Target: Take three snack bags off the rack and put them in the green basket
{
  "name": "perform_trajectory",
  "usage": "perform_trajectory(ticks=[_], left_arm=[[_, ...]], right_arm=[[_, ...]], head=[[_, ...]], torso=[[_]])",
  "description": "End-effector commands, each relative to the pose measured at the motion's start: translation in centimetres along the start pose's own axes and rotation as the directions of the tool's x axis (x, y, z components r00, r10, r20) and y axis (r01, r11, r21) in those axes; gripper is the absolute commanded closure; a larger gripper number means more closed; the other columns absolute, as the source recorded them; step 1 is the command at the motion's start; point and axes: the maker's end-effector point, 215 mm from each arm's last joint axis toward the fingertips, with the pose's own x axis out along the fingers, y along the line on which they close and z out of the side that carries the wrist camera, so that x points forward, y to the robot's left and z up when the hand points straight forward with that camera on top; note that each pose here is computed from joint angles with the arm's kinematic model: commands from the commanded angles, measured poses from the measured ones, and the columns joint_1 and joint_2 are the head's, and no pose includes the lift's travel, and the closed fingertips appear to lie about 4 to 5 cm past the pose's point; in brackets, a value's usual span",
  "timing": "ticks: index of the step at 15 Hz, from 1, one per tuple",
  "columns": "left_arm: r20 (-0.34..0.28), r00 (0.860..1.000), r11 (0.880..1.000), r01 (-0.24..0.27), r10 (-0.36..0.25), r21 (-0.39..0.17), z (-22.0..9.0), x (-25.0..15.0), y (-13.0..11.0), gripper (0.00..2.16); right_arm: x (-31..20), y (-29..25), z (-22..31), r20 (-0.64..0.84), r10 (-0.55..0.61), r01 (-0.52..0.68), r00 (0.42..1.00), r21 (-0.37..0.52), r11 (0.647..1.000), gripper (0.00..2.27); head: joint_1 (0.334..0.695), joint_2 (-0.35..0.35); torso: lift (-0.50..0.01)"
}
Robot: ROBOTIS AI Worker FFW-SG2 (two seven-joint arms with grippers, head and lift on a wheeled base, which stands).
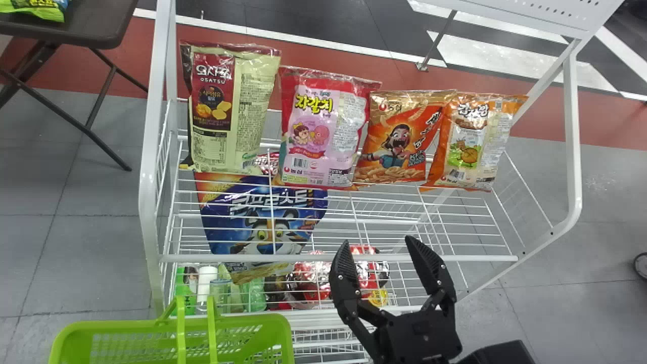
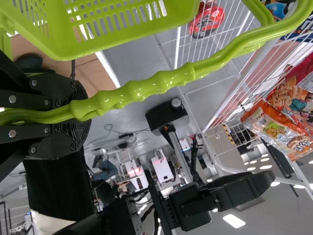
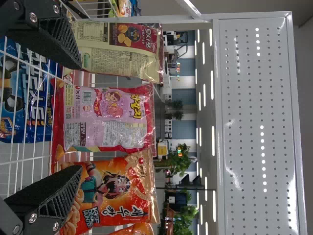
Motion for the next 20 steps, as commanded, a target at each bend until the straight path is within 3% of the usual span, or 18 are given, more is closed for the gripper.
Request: perform_trajectory(ticks=[1,20], left_arm=[[-0.001,1.000,1.000,-0.001,0.001,0.000,-0.02,0.00,0.02,1.97],[0.000,1.000,1.000,0.003,-0.003,0.000,0.01,0.02,0.09,1.97]], right_arm=[[-0.02,-0.01,-0.08,-0.002,0.000,0.000,1.000,0.000,1.000,0.08],[0.09,-0.03,0.41,0.029,0.010,-0.010,1.000,0.000,1.000,0.06]], head=[[0.695,-0.350],[0.695,-0.350]], torso=[[-0.026],[-0.026]])
